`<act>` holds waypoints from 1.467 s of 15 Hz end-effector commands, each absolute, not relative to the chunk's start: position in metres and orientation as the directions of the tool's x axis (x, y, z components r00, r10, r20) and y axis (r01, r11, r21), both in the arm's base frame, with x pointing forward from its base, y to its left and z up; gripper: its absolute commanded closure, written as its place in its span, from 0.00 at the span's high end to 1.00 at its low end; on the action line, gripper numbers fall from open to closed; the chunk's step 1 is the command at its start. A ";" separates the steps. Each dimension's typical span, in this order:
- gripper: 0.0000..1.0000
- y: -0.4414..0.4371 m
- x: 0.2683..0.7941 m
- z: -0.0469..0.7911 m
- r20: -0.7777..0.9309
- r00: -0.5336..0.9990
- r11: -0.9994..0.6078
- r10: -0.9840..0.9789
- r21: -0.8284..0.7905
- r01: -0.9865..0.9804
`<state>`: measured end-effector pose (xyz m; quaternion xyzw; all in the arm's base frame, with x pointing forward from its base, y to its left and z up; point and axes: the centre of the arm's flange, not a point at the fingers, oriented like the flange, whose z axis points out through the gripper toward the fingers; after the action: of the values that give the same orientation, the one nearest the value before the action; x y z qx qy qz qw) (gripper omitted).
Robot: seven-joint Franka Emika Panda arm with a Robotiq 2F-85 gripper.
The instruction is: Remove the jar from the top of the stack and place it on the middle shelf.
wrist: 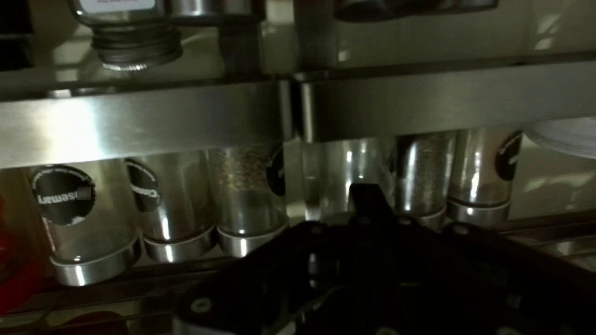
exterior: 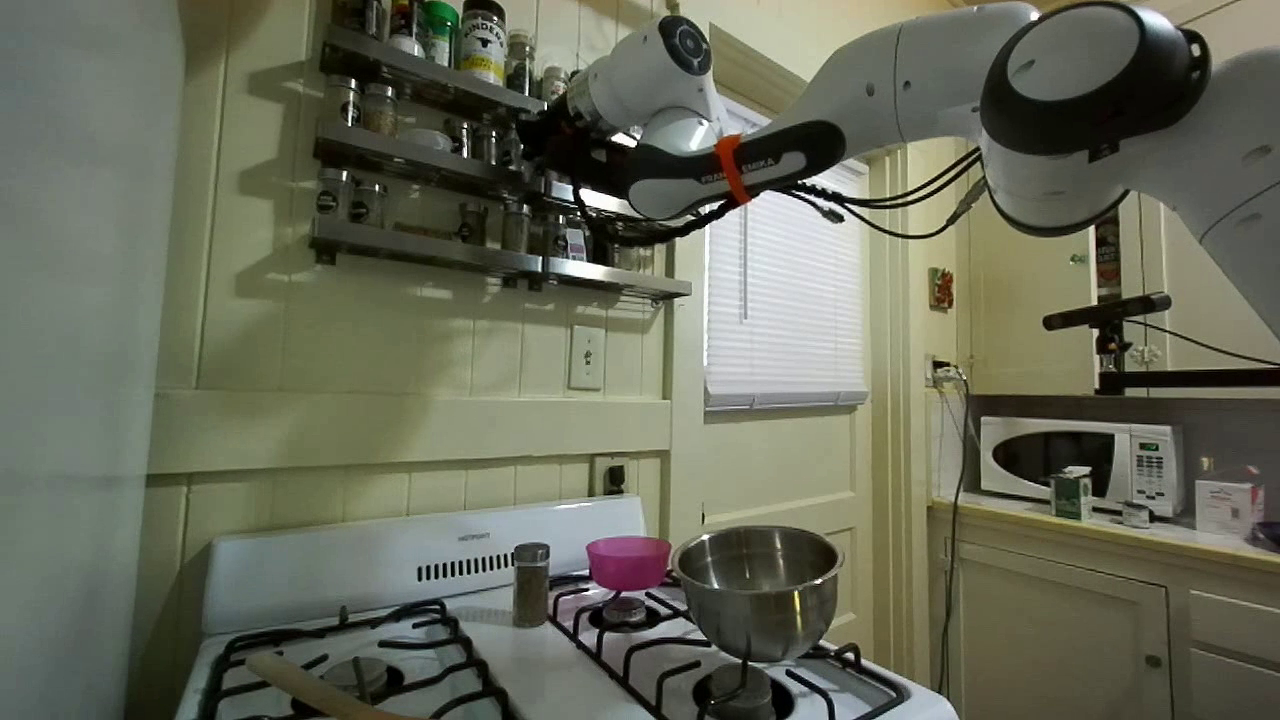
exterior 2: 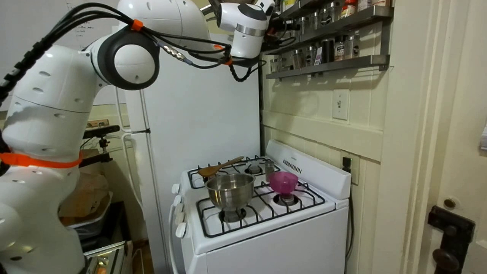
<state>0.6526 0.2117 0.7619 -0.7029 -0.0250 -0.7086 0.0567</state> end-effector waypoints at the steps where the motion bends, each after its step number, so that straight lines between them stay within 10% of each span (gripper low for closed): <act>1: 0.00 0.221 0.619 0.771 0.998 0.046 -0.991 -0.040 -0.046 0.124; 10: 0.00 0.230 0.512 0.831 0.959 0.281 -0.998 0.034 0.016 0.067; 11: 0.26 0.232 0.497 0.838 0.943 0.329 -0.998 0.042 0.020 0.068; 22: 0.99 0.172 0.308 0.840 0.647 0.761 -0.999 -0.051 -0.026 -0.045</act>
<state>0.3533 0.2108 0.8843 -0.9249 -0.0131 -0.3797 -0.0134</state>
